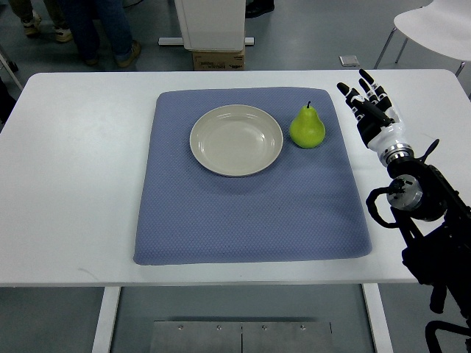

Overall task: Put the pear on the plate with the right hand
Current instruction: 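Raise the right hand and open its fingers near the green pear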

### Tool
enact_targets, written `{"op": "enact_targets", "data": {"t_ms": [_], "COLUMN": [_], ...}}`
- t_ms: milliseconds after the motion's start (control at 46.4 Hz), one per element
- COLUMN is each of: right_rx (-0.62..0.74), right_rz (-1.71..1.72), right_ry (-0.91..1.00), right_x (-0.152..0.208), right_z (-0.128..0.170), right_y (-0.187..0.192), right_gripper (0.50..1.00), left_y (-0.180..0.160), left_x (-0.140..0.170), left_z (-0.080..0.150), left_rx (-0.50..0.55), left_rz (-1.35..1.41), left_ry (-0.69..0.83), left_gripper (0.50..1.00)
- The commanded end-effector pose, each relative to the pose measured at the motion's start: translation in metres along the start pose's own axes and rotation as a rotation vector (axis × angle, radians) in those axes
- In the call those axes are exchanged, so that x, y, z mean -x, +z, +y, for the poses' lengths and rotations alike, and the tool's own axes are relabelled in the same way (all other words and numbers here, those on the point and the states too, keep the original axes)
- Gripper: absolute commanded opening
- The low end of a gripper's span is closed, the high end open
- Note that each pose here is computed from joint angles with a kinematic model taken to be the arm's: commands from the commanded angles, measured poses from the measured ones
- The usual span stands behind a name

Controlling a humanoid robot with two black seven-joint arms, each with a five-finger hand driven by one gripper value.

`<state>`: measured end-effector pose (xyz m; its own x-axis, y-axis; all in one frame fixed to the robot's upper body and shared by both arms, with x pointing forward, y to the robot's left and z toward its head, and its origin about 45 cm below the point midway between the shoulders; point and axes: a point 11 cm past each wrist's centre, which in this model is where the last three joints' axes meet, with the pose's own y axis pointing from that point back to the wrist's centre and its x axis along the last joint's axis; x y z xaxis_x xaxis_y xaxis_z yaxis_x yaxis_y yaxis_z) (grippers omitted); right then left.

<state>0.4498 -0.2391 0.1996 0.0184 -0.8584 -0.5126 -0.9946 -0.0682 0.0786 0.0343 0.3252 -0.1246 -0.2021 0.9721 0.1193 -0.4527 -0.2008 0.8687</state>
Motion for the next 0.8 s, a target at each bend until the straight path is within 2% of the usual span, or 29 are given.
{"op": "enact_targets", "data": {"t_ms": [0, 776], "right_rx": [0.0, 0.018], "right_rz": [0.0, 0.032], "right_ry": [-0.001, -0.012], "right_x": [0.001, 0.008], "right_z": [0.0, -0.008], "right_y": [0.0, 0.001], "right_gripper": [1.0, 1.0], "left_y": [0.0, 0.0], "left_x": [0.0, 0.0], "left_z": [0.0, 0.0], "left_rx": [0.0, 0.0], "left_rz": [0.0, 0.001], "left_ry": [0.0, 0.001], "left_gripper": [1.0, 1.0]}}
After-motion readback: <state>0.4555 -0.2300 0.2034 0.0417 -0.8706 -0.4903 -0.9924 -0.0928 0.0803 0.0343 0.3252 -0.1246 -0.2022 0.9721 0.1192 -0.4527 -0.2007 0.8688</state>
